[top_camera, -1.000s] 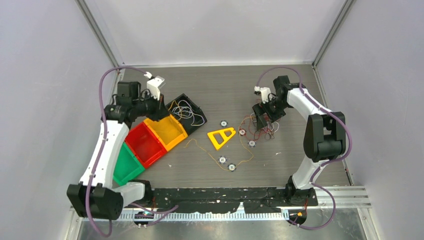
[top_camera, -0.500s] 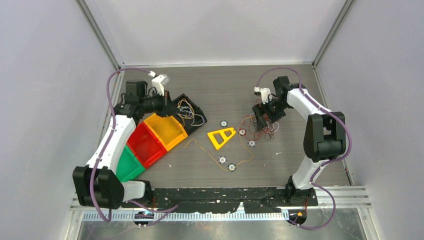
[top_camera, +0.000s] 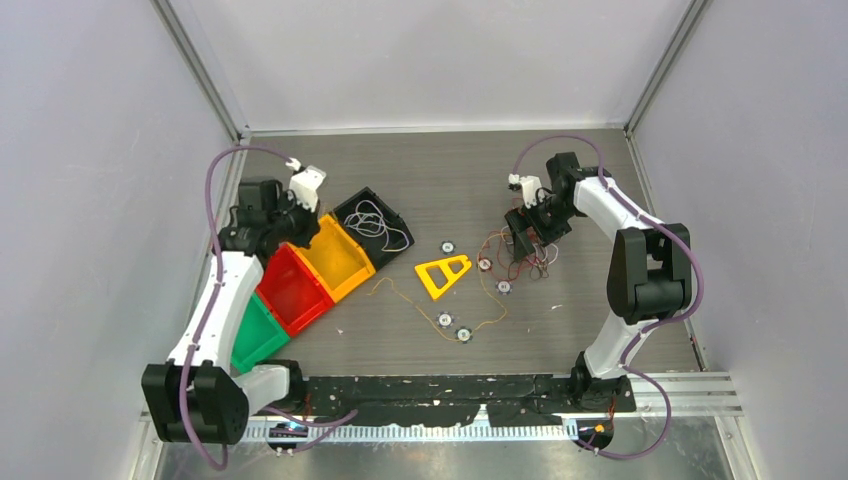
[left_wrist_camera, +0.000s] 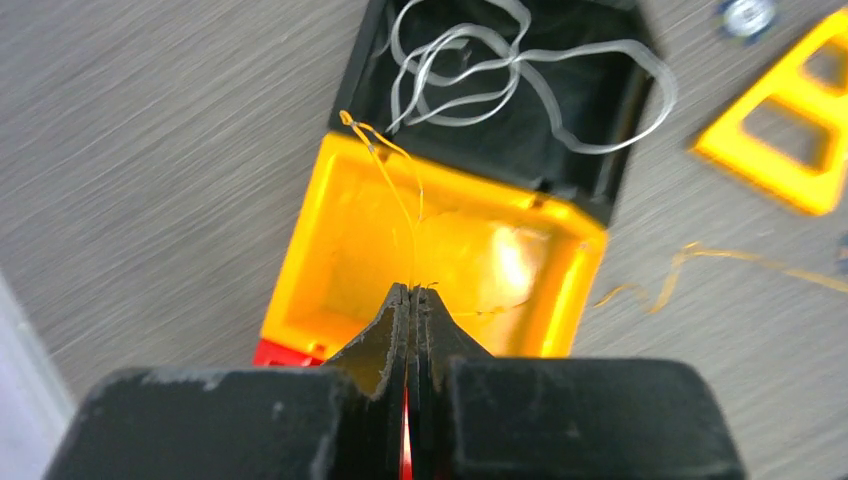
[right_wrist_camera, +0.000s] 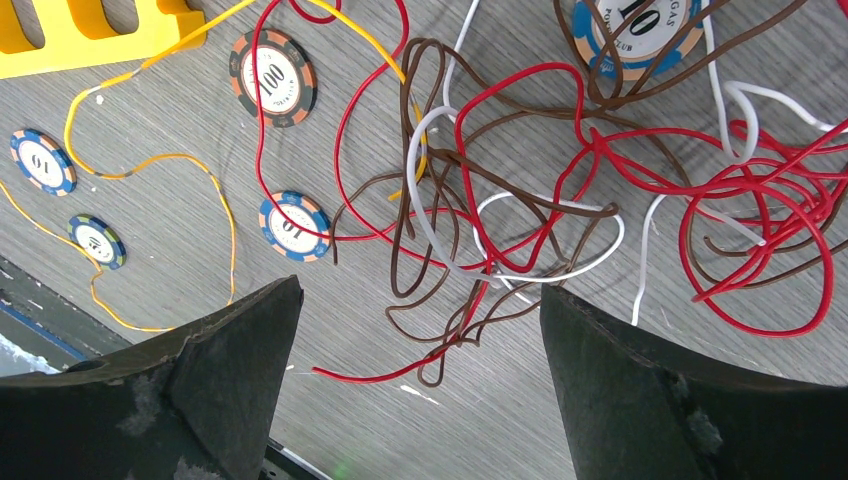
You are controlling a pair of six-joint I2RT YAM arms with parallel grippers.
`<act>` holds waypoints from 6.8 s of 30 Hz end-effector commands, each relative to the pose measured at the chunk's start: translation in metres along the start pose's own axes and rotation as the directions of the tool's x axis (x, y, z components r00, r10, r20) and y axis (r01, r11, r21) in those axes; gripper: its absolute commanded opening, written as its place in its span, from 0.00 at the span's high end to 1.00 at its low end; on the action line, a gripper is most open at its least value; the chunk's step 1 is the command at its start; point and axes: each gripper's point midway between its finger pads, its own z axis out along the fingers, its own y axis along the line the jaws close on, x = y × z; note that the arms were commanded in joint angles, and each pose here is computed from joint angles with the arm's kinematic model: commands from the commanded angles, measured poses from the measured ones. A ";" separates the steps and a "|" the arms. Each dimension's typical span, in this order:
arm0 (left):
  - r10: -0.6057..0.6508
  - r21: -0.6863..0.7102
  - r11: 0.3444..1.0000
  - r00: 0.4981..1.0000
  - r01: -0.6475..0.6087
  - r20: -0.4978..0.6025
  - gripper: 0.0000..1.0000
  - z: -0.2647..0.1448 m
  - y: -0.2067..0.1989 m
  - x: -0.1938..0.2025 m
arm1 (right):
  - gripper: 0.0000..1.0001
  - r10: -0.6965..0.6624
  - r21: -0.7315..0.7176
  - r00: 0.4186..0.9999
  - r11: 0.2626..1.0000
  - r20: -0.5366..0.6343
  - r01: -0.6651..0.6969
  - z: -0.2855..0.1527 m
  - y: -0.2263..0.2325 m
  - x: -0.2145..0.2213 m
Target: Untangle the cables
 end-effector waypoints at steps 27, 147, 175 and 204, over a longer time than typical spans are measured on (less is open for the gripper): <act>0.153 0.016 0.988 0.963 -0.153 -0.223 0.30 -0.016 0.008 -0.003 | 0.05 -0.057 -0.032 0.996 0.998 0.062 0.059 -0.024 0.016 -0.007; 0.005 0.087 0.995 0.872 -0.054 0.490 1.00 -0.197 0.012 -0.193 | 0.03 0.050 0.174 0.998 0.983 0.046 -0.057 -0.005 -0.044 -0.022; -0.345 0.206 0.939 0.785 0.277 0.516 1.00 -0.005 0.034 -0.173 | 0.03 0.062 0.145 0.998 0.987 0.027 -0.065 0.003 -0.041 -0.018; -0.513 -0.019 0.793 0.685 0.609 0.517 1.00 -0.005 0.061 -0.114 | 0.04 0.042 -0.374 0.682 0.860 0.730 0.347 -0.089 0.318 -0.200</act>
